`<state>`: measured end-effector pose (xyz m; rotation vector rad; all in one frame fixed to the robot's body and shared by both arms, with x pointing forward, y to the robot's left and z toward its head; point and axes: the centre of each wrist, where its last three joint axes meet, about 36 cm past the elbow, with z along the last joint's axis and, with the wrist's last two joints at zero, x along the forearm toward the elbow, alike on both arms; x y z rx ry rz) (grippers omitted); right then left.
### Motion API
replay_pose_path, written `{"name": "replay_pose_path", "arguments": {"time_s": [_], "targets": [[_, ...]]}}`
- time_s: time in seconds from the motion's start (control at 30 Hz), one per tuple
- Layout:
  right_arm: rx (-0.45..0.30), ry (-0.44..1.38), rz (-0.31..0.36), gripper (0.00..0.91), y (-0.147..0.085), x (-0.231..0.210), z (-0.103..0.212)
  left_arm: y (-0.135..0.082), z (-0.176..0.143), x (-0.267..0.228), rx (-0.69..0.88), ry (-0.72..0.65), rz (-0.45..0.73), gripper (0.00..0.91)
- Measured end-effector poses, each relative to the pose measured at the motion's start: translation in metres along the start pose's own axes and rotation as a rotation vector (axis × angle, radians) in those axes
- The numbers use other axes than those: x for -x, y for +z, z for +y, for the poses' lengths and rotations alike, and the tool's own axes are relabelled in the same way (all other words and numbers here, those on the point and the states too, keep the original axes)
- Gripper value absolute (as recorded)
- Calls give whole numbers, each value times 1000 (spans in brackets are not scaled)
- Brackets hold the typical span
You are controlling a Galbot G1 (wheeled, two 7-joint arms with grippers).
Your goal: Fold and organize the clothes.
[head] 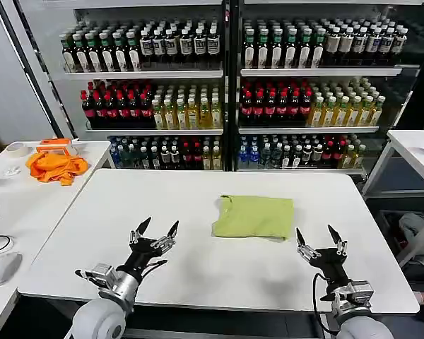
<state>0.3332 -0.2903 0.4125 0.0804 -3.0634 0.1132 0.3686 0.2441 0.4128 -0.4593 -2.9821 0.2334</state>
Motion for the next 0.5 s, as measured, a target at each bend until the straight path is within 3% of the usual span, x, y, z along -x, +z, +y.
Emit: {"name": "replay_pose_path", "arguments": {"time_s": [0.5], "targets": [[11, -5, -8, 907, -10, -8, 3, 0, 1, -4, 13, 2, 2, 907]]}}
